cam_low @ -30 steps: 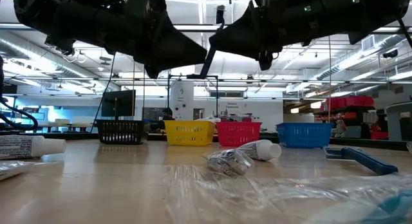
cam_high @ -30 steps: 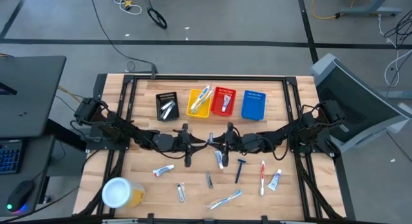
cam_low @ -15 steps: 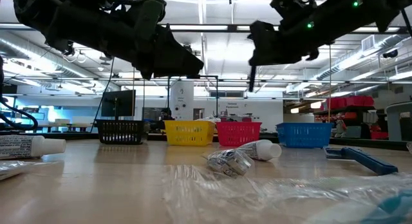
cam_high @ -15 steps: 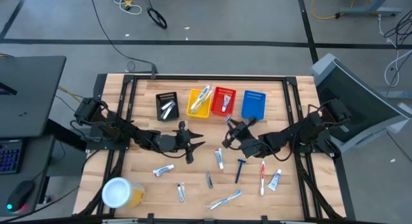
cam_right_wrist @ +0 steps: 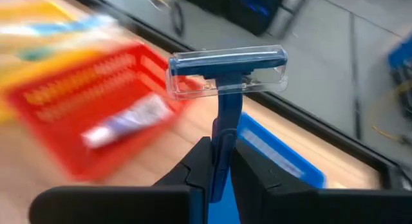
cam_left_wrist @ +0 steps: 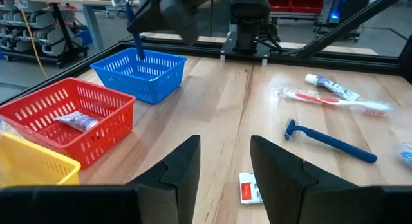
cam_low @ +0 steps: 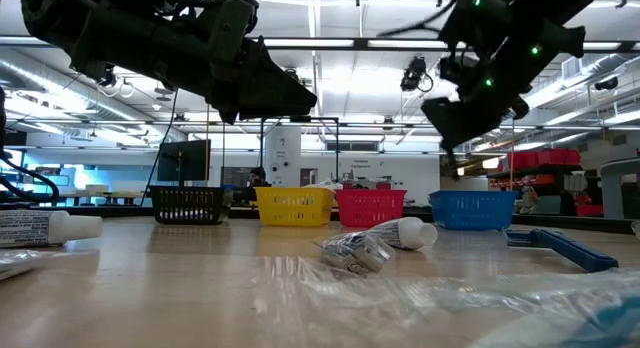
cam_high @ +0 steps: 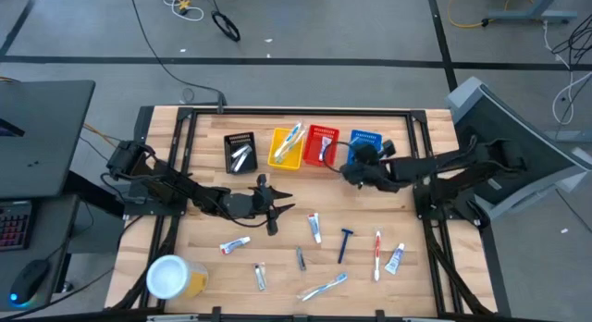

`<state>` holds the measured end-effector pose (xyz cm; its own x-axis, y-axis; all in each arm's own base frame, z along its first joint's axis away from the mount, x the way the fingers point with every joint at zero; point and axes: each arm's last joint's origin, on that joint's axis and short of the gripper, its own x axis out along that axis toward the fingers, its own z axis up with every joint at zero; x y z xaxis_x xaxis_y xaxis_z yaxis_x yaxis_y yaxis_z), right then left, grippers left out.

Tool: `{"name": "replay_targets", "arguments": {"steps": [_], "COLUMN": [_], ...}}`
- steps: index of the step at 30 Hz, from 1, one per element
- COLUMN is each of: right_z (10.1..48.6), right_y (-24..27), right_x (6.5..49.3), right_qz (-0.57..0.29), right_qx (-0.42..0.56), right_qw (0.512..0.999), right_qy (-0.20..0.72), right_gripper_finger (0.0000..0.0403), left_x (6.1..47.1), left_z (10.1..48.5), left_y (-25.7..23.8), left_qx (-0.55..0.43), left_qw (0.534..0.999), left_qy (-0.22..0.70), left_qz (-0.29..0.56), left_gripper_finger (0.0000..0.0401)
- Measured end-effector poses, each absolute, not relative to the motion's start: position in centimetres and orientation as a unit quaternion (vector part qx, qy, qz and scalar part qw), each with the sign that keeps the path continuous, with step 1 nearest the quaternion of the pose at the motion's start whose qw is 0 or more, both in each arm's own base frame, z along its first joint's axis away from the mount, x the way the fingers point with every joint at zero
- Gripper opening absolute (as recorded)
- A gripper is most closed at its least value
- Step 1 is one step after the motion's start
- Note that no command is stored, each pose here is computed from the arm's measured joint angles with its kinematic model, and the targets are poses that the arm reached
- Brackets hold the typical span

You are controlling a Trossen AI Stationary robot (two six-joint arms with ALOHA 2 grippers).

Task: Pick & Place Travel size toiletries
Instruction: Put the blue razor into the blue bin, then put the silver nail cutter into the black bin

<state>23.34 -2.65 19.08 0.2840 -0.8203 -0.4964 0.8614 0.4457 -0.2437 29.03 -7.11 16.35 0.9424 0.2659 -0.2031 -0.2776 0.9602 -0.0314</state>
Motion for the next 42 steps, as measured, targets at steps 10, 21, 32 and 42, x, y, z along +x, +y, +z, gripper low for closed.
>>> {"name": "replay_targets", "arguments": {"steps": [10, 21, 32, 42], "right_z": [16.7, 14.6, 14.8, 15.2], "right_y": [-5.2, -7.9, -10.8, -11.3], "right_x": [21.4, 20.4, 19.8, 19.9], "right_qz": [-0.547, -0.488, -0.461, -0.427], "right_qx": [0.067, 0.113, 0.177, 0.204], "right_qw": [0.761, 0.782, 0.786, 0.805], "right_qy": [0.343, 0.371, 0.372, 0.359], "right_gripper_finger": [0.0048, 0.0058, 0.0104, 0.0105], "left_x": [29.0, 29.0, 29.0, 29.1], "left_z": [16.4, 16.4, 16.3, 16.3], "left_y": [-7.1, -7.1, -7.1, -6.6], "left_qx": [-0.03, -0.03, -0.03, -0.03], "left_qw": [0.985, 0.985, 0.985, 0.984], "left_qy": [0.099, 0.099, 0.099, 0.101], "left_qz": [0.138, 0.138, 0.139, 0.145], "left_gripper_finger": [0.0145, 0.0145, 0.0146, 0.0147]}}
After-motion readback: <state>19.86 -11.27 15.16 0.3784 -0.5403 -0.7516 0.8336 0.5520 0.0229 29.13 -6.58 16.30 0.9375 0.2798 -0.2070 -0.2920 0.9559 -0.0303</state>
